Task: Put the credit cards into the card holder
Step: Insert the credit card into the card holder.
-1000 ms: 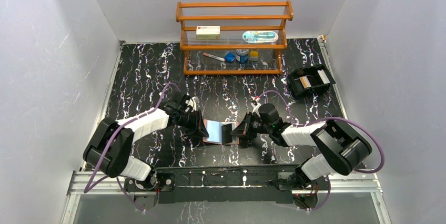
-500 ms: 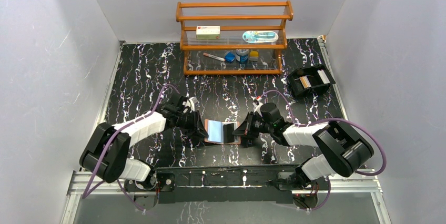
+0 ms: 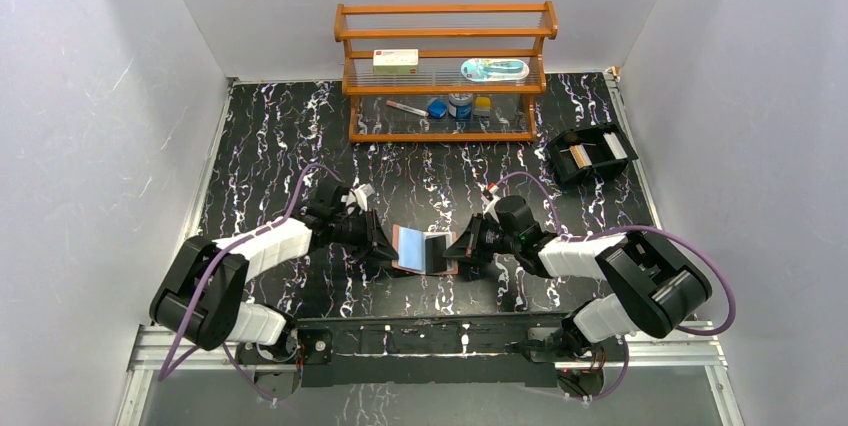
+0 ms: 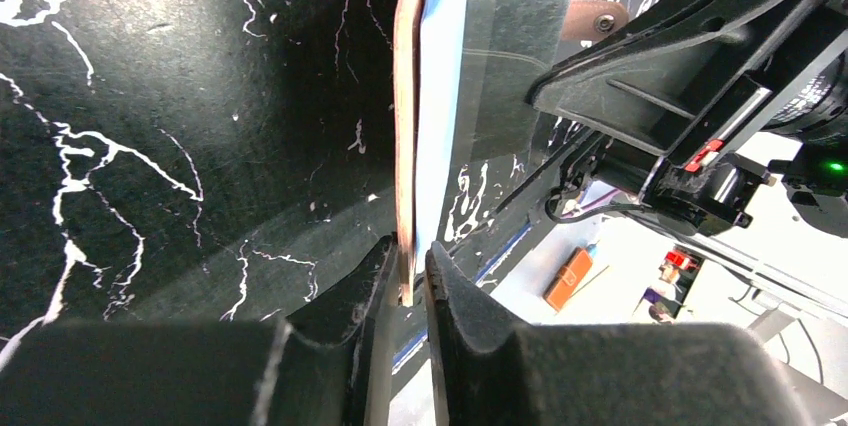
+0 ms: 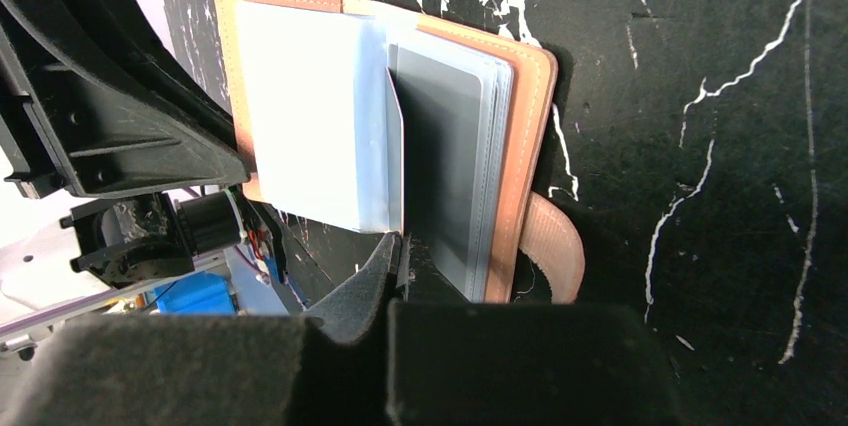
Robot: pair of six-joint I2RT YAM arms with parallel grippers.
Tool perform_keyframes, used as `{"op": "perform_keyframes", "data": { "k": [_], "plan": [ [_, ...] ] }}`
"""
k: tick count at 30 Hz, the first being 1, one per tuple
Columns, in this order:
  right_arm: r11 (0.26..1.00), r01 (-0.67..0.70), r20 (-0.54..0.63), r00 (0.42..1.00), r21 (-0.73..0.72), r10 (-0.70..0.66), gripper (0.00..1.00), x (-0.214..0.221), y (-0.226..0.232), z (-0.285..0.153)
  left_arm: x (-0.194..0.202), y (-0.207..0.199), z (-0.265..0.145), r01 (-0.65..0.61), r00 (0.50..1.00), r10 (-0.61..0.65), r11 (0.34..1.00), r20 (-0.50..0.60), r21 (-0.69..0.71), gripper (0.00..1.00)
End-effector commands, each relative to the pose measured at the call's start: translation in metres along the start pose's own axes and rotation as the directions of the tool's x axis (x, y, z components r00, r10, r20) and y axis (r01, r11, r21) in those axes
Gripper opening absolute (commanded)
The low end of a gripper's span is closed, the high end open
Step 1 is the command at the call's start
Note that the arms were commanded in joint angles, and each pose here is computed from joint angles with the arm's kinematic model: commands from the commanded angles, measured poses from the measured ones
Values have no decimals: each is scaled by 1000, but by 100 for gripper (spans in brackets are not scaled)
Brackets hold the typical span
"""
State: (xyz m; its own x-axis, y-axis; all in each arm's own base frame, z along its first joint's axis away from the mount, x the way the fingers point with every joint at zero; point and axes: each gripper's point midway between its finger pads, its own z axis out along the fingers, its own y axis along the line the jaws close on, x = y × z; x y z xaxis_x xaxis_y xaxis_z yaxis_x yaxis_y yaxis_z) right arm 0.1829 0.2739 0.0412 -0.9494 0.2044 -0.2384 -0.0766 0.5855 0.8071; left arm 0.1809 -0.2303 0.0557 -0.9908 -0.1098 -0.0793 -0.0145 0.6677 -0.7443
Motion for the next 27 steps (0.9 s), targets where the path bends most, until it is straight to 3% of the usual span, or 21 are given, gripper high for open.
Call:
{"op": "perform_keyframes", "data": {
  "k": [1, 4, 11, 15, 27],
  "plan": [
    [999, 28, 23, 999, -29, -28, 0, -6, 7, -3, 3, -9, -1, -2, 1000, 3, 998, -18, 58, 13],
    [998, 31, 30, 999, -50, -29, 0, -7, 13, -4, 3, -6, -1, 0, 1000, 1, 999, -15, 48, 0],
    [984, 36, 60, 998, -175, -26, 0, -17, 46, -11, 5, 12, 5, 15, 1000, -15, 1000, -23, -17, 0],
    [985, 46, 77, 996, -169, -33, 0, -20, 49, -14, 8, 29, 8, 37, 998, -41, 994, -40, -104, 0],
    [985, 70, 45, 997, -156, -63, 0, -18, 37, -1, 12, 46, 8, 58, 997, -68, 980, -48, -190, 0]
  ]
}}
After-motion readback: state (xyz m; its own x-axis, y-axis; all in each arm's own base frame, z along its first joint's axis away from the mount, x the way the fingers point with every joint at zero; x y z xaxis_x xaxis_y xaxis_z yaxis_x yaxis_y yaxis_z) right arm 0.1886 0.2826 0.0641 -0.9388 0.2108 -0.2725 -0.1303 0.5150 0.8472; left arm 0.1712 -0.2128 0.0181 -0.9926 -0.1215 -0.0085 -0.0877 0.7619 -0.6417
